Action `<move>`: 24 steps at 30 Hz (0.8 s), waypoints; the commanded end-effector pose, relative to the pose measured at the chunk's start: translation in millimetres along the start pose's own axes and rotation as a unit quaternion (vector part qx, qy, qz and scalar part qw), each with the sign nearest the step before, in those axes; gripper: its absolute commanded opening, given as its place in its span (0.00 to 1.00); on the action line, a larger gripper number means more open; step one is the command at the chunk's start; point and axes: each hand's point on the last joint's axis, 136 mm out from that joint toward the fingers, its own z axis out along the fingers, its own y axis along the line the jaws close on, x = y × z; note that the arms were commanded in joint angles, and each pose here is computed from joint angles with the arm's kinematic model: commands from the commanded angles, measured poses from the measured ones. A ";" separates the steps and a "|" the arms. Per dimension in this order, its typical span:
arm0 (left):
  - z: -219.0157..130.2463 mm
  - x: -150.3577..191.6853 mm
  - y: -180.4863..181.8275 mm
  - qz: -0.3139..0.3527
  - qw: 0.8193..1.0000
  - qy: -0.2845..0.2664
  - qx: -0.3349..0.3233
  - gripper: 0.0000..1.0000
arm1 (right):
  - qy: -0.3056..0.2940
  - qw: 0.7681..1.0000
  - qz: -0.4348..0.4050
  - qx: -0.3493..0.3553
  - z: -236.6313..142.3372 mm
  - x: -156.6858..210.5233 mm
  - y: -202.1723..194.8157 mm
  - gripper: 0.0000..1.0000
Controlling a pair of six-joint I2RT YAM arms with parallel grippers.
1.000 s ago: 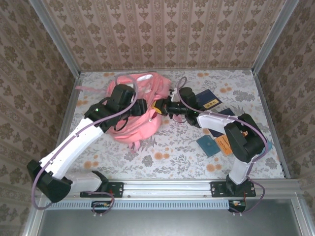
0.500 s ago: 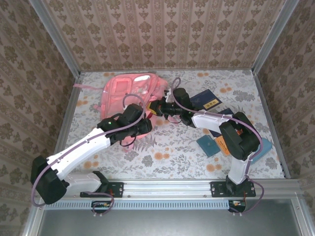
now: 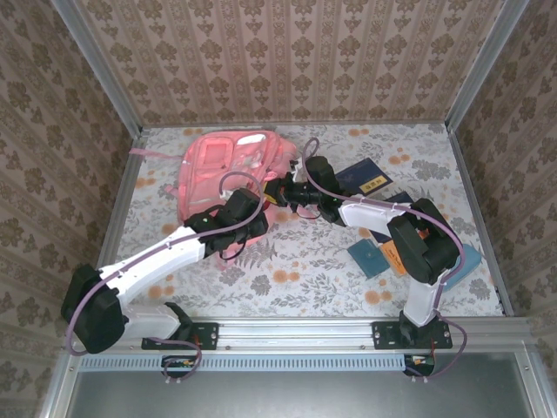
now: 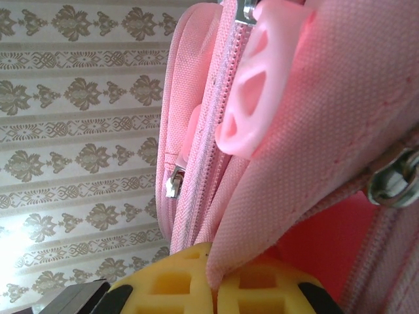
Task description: Pack books, pencil case, and school supplies into a backpack
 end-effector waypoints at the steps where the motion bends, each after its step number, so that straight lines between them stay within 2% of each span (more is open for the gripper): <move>1: 5.1 -7.6 5.7 -0.016 0.999 -0.034 -0.004 0.33 | -0.003 0.998 -0.038 -0.059 -4.1 -1.7 49.2 0.07; 10: 10.4 -11.5 -7.8 -0.008 0.998 -0.049 0.045 0.23 | 0.002 0.998 -0.026 -0.065 -3.3 -0.5 48.5 0.06; 17: 12.2 -11.3 -2.9 -0.007 0.998 -0.046 0.037 0.13 | -0.002 0.998 -0.025 -0.061 -4.3 -0.5 46.3 0.06; 22: 8.2 -10.5 0.3 0.001 0.999 -0.046 0.030 0.00 | -0.015 0.999 -0.029 -0.040 -6.6 -5.8 36.3 0.05; 24: 5.4 -10.3 2.4 0.005 0.999 -0.046 0.028 0.00 | -0.030 0.999 -0.032 -0.028 -10.9 -14.6 30.1 0.04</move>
